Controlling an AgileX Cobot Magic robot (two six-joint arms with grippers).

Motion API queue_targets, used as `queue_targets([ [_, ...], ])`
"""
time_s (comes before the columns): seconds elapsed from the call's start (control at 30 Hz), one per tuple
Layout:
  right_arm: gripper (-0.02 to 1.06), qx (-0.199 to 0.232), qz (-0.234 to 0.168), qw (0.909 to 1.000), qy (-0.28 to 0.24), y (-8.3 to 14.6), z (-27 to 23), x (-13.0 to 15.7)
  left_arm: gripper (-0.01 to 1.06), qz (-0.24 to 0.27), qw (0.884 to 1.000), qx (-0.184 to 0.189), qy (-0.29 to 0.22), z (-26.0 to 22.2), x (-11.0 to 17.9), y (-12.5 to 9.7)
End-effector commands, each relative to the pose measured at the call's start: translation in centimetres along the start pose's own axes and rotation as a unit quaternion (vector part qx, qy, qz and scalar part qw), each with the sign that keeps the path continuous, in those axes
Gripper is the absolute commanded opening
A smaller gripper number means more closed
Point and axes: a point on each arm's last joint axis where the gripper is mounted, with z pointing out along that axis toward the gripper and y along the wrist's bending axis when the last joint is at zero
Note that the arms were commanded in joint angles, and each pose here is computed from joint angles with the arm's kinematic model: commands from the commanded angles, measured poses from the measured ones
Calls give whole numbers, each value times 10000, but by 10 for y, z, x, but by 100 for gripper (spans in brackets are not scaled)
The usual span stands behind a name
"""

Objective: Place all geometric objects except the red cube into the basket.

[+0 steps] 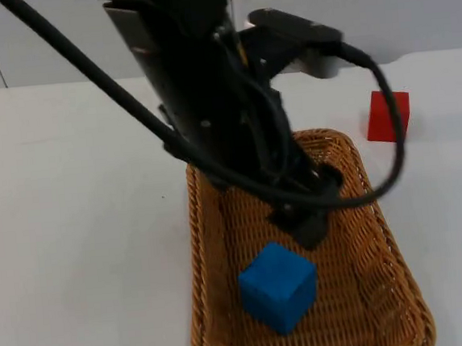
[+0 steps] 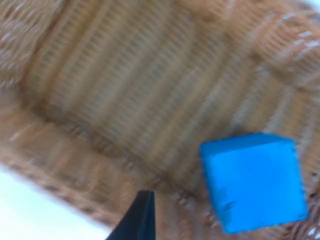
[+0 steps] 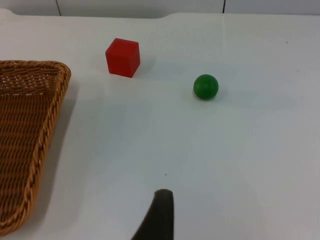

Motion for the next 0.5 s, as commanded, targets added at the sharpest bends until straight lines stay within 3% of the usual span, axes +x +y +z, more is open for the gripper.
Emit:
queue_targets([
  [0.0,78,13,-24,10000,-36,0,0,0,105,-270,9996,33,36,-8,2,13],
  [0.13,78,21,-27,10000,-37,0,0,0,105,-764,9970,74,71,-20,9,37],
  [0.33,78,21,-27,10000,-37,0,0,0,105,-1531,9876,-164,-304,-54,38,73],
  [0.47,78,21,-27,10000,-37,0,0,0,105,-2130,9750,-406,-483,-79,76,96],
])
